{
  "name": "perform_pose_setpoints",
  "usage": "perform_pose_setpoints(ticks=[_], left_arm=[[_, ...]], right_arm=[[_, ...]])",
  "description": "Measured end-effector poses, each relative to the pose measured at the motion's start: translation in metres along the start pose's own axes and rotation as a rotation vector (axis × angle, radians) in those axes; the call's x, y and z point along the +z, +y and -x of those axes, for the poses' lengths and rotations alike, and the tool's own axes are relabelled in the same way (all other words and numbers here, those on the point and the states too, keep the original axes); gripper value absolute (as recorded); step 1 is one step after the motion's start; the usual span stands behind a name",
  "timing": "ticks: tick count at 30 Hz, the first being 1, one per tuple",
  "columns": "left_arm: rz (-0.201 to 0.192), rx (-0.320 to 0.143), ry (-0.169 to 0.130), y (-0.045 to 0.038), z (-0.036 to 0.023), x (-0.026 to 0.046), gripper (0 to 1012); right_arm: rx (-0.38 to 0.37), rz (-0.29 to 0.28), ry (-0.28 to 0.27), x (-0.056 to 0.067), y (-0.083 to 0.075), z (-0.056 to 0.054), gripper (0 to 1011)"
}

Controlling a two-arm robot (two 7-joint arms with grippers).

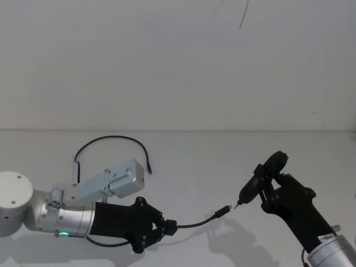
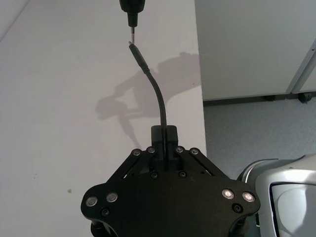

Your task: Pick up the data cable with the one hand.

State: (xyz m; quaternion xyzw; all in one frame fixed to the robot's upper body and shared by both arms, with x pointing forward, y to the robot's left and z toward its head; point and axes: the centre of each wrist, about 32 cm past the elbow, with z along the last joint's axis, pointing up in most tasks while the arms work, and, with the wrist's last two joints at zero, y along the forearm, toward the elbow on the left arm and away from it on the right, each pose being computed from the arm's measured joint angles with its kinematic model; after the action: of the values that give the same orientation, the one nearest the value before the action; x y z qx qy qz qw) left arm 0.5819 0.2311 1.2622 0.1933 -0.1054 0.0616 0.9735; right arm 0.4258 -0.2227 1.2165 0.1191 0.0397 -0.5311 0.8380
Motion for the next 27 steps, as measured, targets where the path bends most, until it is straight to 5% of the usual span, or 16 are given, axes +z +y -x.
perform_pose_setpoints(ticks=[27], left_arm=[[0.000, 0.000, 0.000, 0.0000, 0.0000, 0.0000, 42]], right_arm=[[0.007, 0.005, 0.002, 0.0020, 0.0043, -0.0018, 263]])
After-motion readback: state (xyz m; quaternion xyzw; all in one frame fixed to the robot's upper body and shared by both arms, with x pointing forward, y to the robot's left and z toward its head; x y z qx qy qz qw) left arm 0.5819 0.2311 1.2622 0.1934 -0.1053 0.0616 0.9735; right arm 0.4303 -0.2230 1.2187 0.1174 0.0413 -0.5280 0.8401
